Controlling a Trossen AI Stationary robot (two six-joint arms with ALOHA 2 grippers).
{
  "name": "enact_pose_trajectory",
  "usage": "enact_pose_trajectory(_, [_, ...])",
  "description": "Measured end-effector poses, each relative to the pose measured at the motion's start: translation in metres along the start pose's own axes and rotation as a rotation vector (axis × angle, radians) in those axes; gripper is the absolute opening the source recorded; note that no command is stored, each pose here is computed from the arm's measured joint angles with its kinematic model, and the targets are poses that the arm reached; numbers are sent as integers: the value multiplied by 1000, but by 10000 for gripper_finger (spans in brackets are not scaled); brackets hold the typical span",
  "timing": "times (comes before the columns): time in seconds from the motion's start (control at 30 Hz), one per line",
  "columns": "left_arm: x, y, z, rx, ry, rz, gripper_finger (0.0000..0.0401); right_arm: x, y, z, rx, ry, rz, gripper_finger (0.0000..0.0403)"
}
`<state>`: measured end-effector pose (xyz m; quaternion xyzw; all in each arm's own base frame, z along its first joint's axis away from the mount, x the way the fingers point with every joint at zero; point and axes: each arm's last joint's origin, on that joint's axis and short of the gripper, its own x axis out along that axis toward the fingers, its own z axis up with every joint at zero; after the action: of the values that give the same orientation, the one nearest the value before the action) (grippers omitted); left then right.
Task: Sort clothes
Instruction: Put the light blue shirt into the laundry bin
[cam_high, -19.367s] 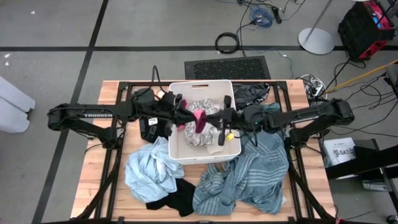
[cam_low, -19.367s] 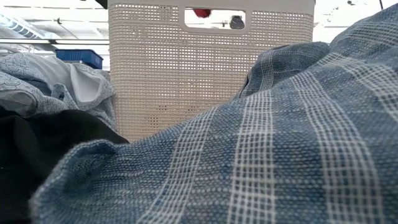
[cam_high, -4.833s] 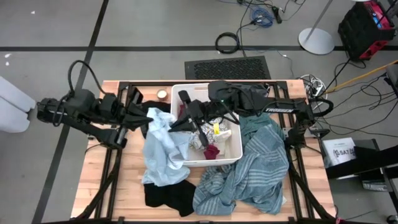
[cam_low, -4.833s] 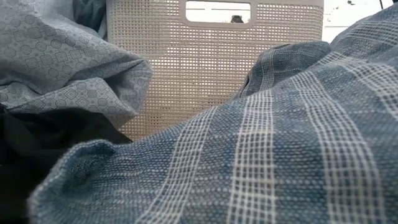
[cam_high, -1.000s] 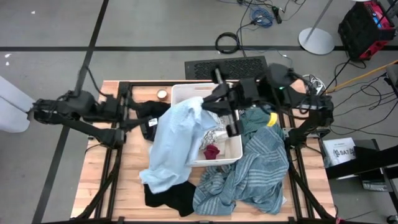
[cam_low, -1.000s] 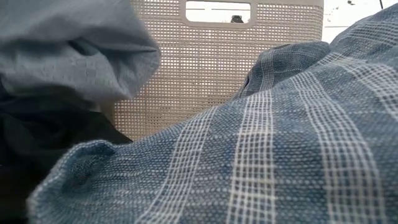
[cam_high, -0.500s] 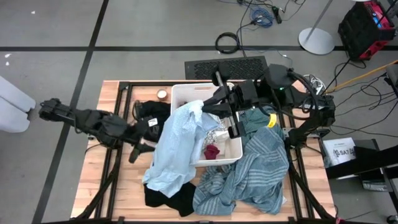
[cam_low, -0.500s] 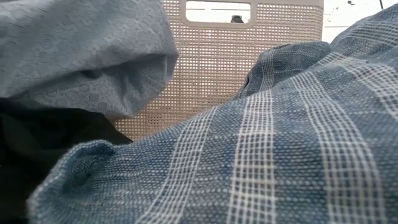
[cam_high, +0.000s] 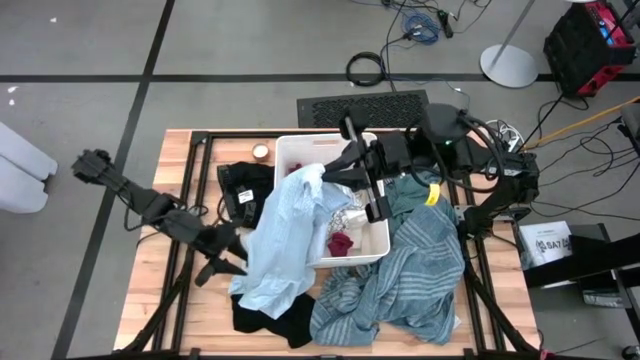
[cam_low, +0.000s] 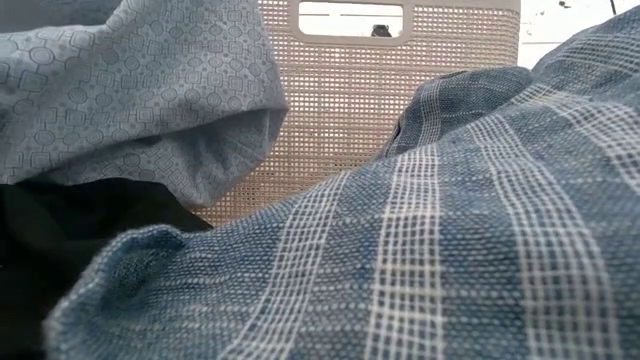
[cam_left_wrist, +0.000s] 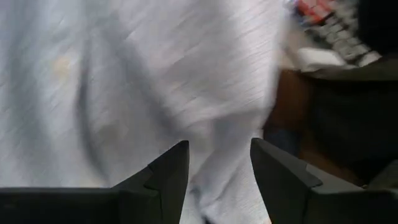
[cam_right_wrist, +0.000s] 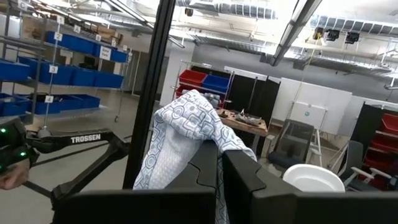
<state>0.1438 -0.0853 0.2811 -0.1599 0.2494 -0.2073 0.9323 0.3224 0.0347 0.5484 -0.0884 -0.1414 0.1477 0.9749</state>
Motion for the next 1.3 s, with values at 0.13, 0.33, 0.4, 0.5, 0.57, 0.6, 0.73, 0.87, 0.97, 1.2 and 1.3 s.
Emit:
enact_pose_trajectory(0.13, [1,-4,1,50,-23,-18,180,0,0,-1,2,8,1,0])
enact_pose_trajectory(0.33, [9,0,1,52,-41,97,180,0,0,-2,6,19,4,0])
enact_pose_trajectory(0.4, [13,1,0,53,-34,124,180,0,0,-2,8,25,4,0])
enact_pose_trajectory(0.5, [21,1,-1,56,-26,135,180,0,0,-3,9,26,4,0])
enact_pose_trajectory(0.57, [24,2,-1,61,-22,145,180,0,0,-3,8,26,3,0])
enact_pose_trajectory(0.6, [25,2,-1,61,-22,158,180,0,0,-3,8,26,3,0])
enact_pose_trajectory(0.73, [27,4,-2,75,-27,209,155,0,0,-3,7,26,3,0])
enact_pose_trajectory(0.87, [27,4,-2,92,-35,227,72,0,0,-3,9,26,3,0])
enact_pose_trajectory(0.97, [26,4,-1,101,-38,225,14,0,0,-3,9,26,2,0])
enact_pose_trajectory(1.2, [13,-4,5,112,-77,158,5,0,0,-3,8,26,1,0])
enact_pose_trajectory(1.3, [1,-14,14,139,-125,108,4,0,0,-4,9,35,2,0])
